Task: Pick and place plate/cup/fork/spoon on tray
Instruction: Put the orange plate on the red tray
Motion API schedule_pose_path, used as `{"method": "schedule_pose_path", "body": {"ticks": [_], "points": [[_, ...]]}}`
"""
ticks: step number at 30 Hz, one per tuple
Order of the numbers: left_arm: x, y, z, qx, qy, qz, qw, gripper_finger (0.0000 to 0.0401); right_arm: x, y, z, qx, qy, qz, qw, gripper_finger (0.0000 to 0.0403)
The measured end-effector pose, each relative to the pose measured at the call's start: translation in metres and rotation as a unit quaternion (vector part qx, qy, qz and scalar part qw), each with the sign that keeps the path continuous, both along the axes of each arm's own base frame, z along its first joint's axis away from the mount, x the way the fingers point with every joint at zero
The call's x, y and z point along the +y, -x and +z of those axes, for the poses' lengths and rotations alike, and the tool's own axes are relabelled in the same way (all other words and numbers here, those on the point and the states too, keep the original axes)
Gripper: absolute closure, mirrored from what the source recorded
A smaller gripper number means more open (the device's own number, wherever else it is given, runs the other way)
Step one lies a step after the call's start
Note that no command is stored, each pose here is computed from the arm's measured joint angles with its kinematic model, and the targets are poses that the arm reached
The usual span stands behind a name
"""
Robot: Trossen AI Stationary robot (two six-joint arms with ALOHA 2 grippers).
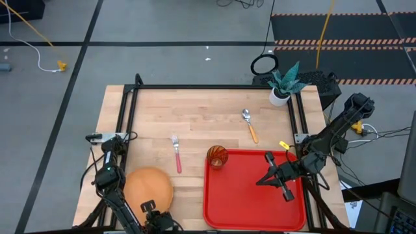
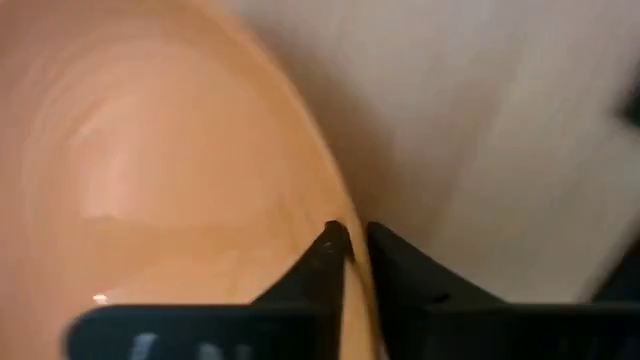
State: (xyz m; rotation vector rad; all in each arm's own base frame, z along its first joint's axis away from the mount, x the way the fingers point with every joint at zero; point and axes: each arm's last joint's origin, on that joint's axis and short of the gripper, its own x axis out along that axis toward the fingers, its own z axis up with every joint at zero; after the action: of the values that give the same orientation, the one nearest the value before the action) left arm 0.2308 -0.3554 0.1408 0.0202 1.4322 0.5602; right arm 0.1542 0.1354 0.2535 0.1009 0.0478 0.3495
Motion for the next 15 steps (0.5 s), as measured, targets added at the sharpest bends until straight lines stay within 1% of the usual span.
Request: {"method": "schedule_pose_path", "body": {"ticks": [1,2,4,7,11,13,15], "points": [[0.001,0.000,0.002,-0.001,-0.004,-0.004,1.000,0.0380,0.001,-0.002,0.003,0.007,0.011,-0.013,1.000,0.0403],[0.001,-0.001,0.004,-0.002,-0.006,-0.010,1.000,0.0388,0.003,-0.005,0.005,0.019,0.025,-0.024,0.999,0.0403],[0.002,-0.002,0.009,-0.001,-0.007,-0.013,1.000,0.0387,0.010,-0.014,0.012,0.045,0.057,-0.037,0.997,0.0403],[0.003,-0.003,0.014,0.020,-0.013,-0.036,0.999,0.0384,0.026,-0.029,0.023,0.065,0.111,-0.033,0.991,0.0403],[0.007,-0.010,0.030,0.037,-0.018,-0.049,0.998,0.0393,0.048,-0.051,0.037,0.054,0.184,-0.021,0.981,0.0403],[0.009,-0.015,0.038,0.044,-0.010,-0.085,0.995,0.0391,0.056,-0.060,0.041,0.048,0.216,-0.016,0.975,0.0403],[0.013,-0.021,0.049,0.031,-0.004,-0.099,0.995,0.0389,0.062,-0.068,0.046,0.041,0.241,-0.014,0.970,0.0403]]}}
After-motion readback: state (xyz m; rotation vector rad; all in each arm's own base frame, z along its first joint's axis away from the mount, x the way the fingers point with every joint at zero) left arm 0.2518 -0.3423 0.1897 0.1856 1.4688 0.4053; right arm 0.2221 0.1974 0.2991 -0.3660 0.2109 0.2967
